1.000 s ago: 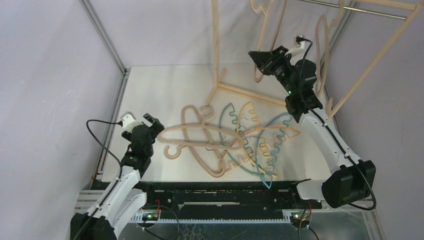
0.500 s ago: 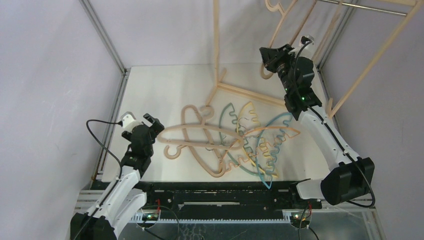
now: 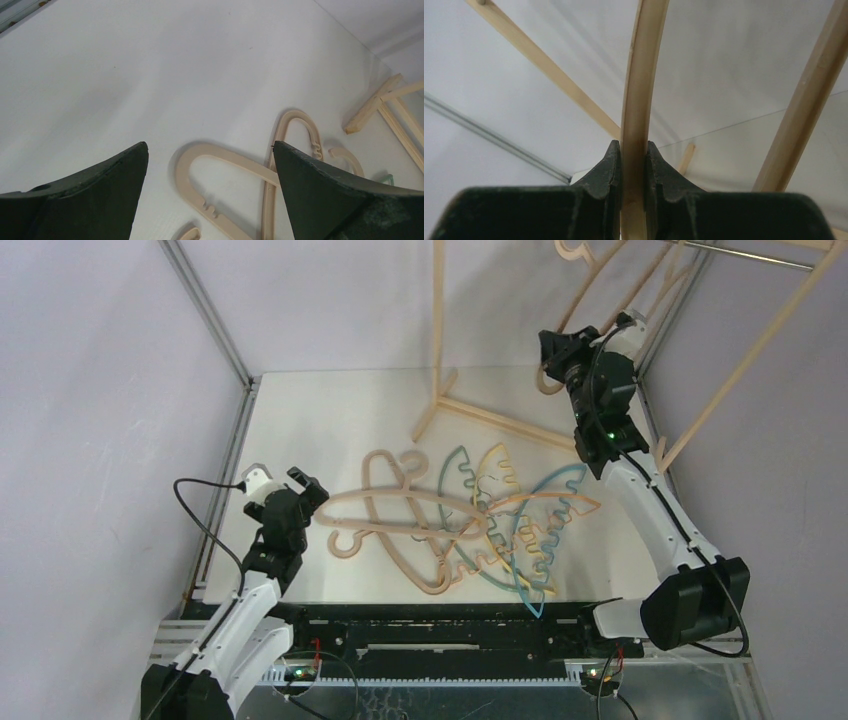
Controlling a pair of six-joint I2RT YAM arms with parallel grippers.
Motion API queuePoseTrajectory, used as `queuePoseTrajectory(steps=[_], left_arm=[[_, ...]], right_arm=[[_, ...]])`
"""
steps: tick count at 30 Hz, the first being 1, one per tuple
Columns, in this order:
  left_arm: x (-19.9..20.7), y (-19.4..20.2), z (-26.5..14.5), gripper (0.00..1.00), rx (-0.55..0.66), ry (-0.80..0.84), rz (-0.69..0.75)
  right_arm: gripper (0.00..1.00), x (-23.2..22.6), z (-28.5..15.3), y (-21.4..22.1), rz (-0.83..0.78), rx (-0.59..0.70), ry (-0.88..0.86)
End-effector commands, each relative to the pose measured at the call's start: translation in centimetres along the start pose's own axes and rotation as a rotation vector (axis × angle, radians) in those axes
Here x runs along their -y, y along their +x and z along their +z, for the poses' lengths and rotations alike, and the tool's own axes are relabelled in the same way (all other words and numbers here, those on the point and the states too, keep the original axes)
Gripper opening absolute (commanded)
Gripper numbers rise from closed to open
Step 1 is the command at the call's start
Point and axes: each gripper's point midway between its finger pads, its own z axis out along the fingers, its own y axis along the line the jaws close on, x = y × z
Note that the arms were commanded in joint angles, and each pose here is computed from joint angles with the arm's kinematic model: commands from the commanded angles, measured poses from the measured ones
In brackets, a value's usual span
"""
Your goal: Organize the hangers
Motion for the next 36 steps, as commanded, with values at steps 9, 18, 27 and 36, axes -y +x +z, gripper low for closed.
queuePoseTrajectory(steps=[9,18,27,36], left_arm=[[1.0,-1.6,0.0,0.99,0.036,0.026,-0.008],[0.8,-1.5,-0.1,1.00,0.039,0.024,-0.007],[0.7,-1.7,-0.2,1.00,0.045,0.019,-0.006],[0.6,-1.7,-0.2,1.00,0.046,0.016,-0.006]], right_arm=[[0.00,3.9,-1.7,-5.1,0.097,0.183,0.223],[0.00,5.5,-2.4,-6.3,0.134,0.213,0.284],[0.04,6.6,-1.9,-6.8,0.144,0.209,0.318],[0.06,9.4,-1.3,-7.6,0.171,0.214,0.380]])
